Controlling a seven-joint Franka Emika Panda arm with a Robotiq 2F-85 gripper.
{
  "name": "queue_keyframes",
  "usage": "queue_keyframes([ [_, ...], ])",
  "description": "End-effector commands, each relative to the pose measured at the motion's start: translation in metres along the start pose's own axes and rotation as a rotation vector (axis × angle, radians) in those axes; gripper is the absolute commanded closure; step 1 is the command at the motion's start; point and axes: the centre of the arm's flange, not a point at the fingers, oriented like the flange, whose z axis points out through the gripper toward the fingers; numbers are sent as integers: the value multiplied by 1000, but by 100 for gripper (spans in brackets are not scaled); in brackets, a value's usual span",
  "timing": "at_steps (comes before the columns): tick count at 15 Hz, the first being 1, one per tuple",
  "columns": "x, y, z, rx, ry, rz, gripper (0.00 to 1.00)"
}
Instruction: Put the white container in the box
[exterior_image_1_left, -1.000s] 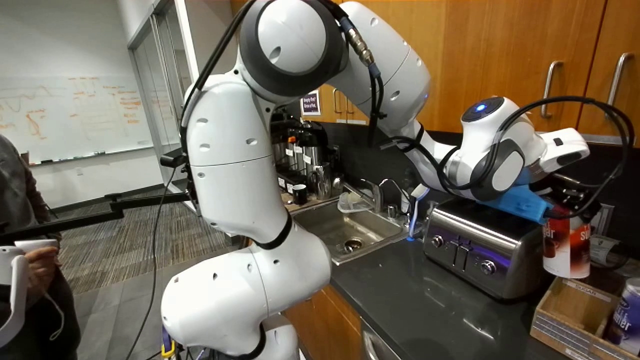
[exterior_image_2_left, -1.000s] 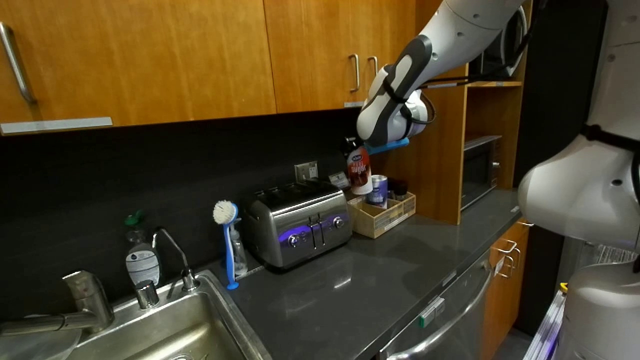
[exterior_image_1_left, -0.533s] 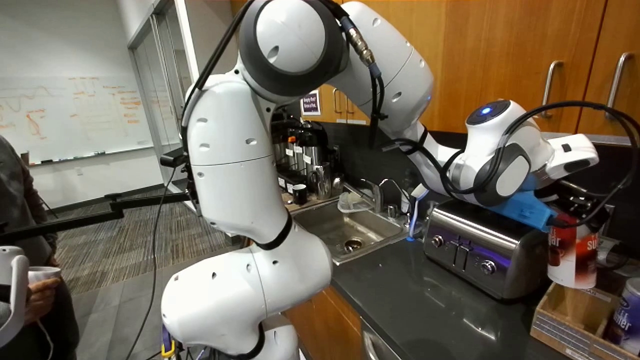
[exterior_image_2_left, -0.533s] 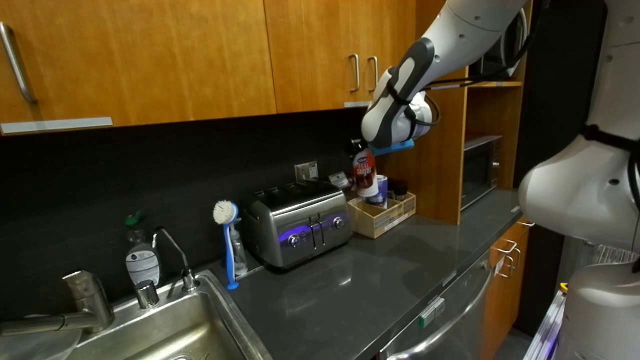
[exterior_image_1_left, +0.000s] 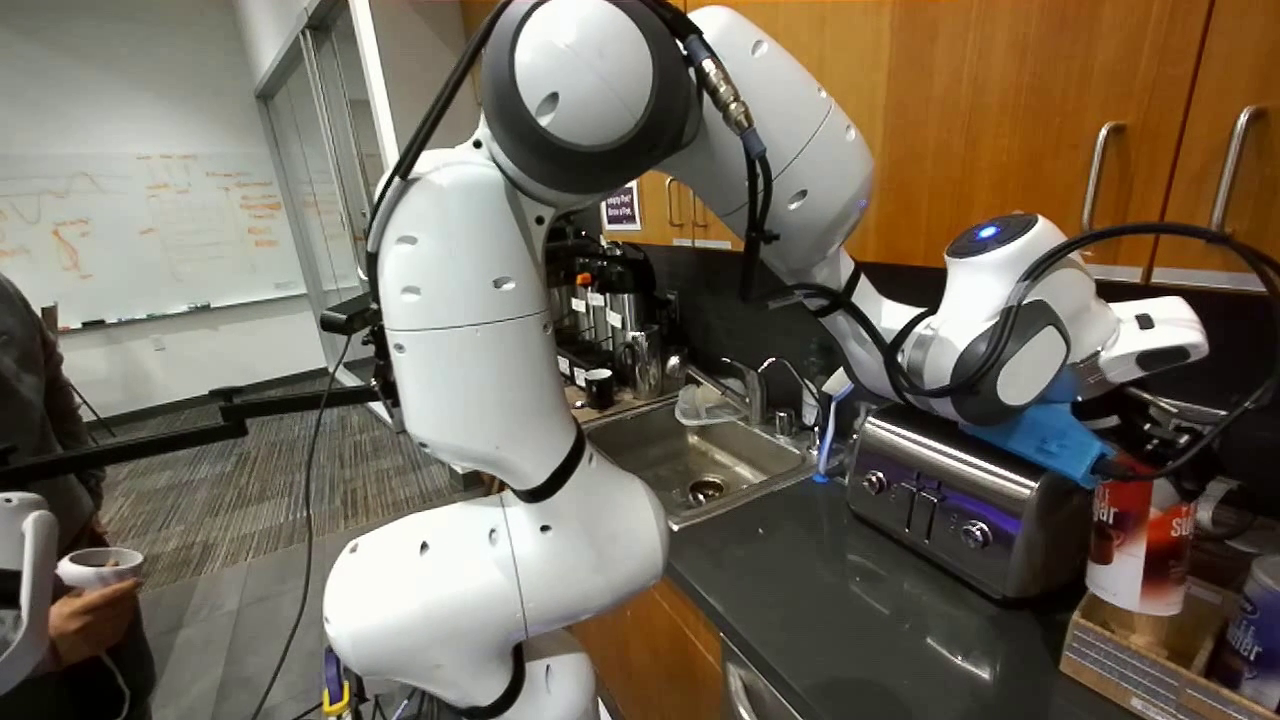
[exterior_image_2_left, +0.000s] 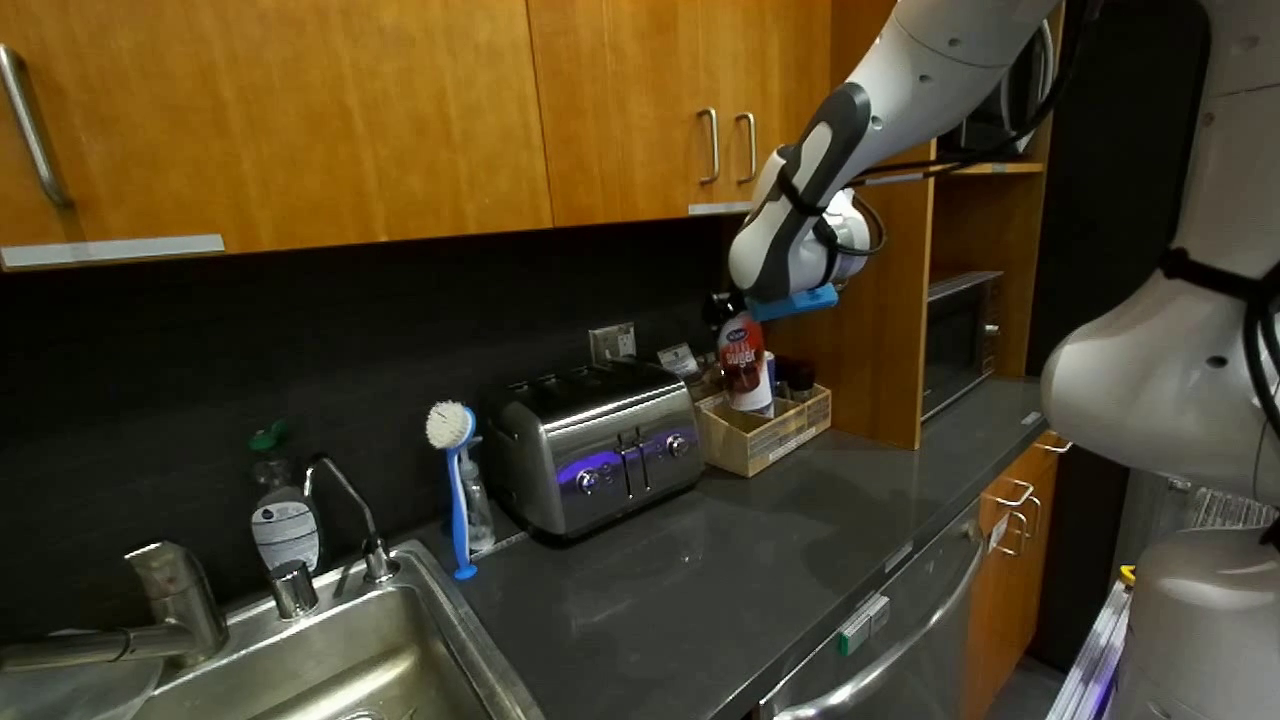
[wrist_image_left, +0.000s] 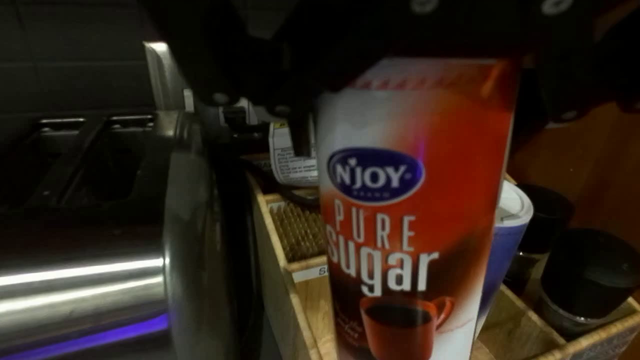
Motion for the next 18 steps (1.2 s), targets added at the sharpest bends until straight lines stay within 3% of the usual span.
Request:
queue_keyframes([
  [1,3,-26,61,12,-39,10,39],
  [6,2,-43,75,16,-85,9,39],
  [13,19,-15,81,-46,-56,24,39],
  [18,23,-19,96,-54,-56,46,39],
])
